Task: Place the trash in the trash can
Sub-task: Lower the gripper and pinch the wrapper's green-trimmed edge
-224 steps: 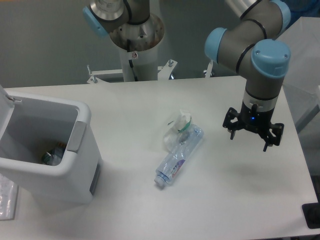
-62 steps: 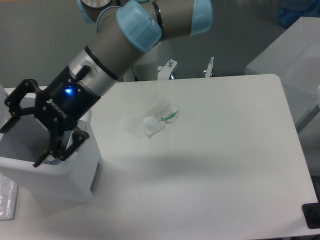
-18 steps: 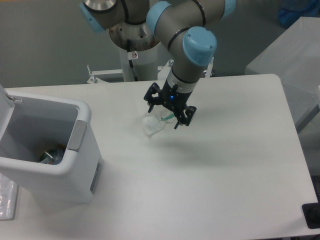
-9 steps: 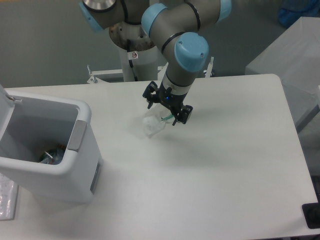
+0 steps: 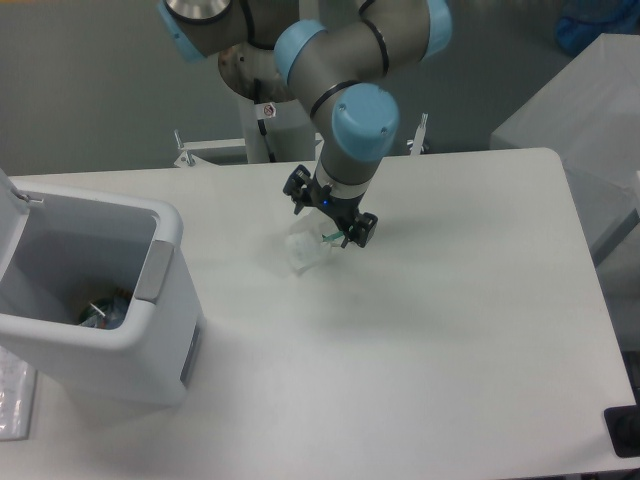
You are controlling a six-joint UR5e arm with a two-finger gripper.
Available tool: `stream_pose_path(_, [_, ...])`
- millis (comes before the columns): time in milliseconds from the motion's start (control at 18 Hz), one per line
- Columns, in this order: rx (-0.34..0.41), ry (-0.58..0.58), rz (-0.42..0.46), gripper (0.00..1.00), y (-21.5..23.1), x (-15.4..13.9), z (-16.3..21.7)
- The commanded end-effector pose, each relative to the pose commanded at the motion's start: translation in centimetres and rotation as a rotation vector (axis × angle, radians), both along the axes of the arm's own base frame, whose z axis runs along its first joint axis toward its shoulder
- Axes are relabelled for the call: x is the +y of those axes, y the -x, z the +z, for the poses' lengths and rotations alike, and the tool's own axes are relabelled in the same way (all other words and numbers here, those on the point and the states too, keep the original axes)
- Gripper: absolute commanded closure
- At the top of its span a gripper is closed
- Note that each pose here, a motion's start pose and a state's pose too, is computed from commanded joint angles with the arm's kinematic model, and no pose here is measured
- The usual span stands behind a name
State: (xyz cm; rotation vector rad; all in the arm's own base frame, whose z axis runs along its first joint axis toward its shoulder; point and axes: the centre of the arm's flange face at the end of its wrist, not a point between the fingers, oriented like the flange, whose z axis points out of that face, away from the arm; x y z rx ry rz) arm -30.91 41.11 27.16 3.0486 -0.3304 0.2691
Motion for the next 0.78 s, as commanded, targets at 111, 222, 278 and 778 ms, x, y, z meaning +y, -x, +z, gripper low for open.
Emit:
stream_pose_path(111, [0.005, 0.034, -0.015, 0.02, -0.5, 0.1, -0.8])
stream_pose_path(222, [0.010, 0.057, -0.031, 0.03, -1.0, 0.2, -1.4])
stream_pose_path(278, [0.012, 0.067, -0.035, 0.03, -1.1, 0.1, -1.6])
stream_pose_path(778, [-0.002, 0.092, -0.043, 0.86, -1.4, -0.2, -2.7])
